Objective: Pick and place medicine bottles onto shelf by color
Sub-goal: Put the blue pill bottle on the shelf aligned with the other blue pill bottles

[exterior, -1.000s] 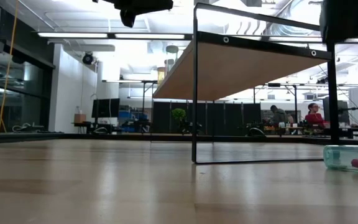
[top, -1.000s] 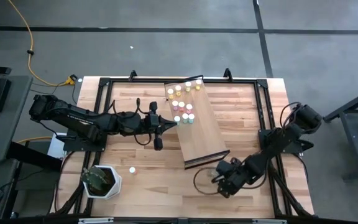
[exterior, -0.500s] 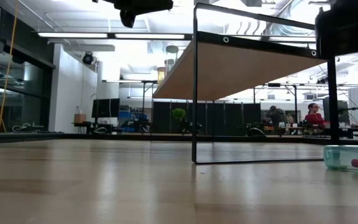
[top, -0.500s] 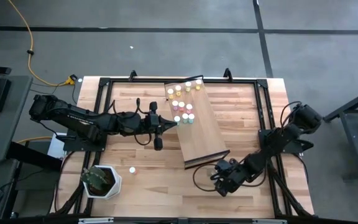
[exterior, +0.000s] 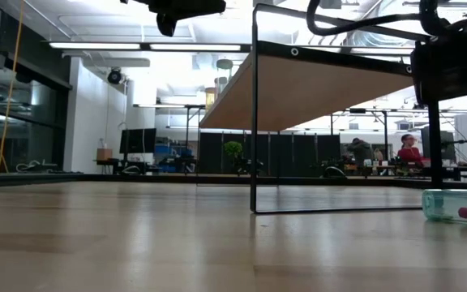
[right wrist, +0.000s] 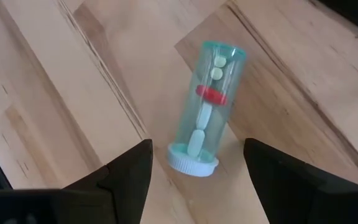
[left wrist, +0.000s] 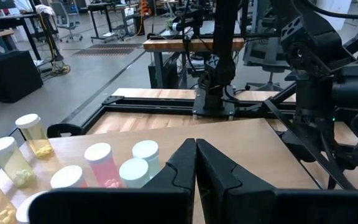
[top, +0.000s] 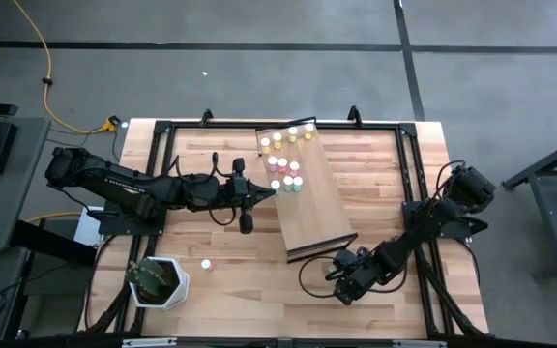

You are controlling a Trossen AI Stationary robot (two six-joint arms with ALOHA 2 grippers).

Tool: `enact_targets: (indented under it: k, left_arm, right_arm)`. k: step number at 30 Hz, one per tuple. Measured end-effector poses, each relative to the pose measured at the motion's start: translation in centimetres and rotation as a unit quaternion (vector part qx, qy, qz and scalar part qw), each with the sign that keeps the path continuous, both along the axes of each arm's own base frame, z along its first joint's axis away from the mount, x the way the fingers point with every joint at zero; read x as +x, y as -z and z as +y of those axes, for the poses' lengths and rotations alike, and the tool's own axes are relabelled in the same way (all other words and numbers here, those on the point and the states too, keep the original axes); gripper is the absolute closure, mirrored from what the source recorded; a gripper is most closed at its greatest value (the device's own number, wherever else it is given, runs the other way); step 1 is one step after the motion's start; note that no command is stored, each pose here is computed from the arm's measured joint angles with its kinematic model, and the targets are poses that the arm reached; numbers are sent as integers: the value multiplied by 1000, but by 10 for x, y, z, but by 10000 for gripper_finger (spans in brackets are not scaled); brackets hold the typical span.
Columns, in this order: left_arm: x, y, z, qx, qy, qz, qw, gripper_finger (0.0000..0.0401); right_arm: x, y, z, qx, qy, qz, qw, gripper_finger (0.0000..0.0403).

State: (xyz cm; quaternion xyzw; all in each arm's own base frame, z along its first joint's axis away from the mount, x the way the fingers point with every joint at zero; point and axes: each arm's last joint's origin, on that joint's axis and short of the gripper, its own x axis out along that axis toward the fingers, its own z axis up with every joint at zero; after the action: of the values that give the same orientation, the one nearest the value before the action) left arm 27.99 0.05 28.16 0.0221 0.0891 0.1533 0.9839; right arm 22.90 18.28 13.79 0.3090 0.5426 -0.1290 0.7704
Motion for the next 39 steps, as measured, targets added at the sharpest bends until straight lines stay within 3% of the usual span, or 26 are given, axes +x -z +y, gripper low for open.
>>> enact_targets:
  k: [17, 31, 39]
  left_arm:
    - [0, 0, 0, 0, 0, 1, 1000, 401]
    - [0, 0, 0, 0, 0, 1, 1000, 401]
    - [0, 0, 0, 0, 0, 1, 1000, 401]
  right_arm:
    - [-1, 0, -1, -15, 3, -2, 1000, 158]
    - [-1, 1, -2, -29, -4, -2, 1000, 279]
    - [-1, 1, -2, -39, -24, -9, 999, 303]
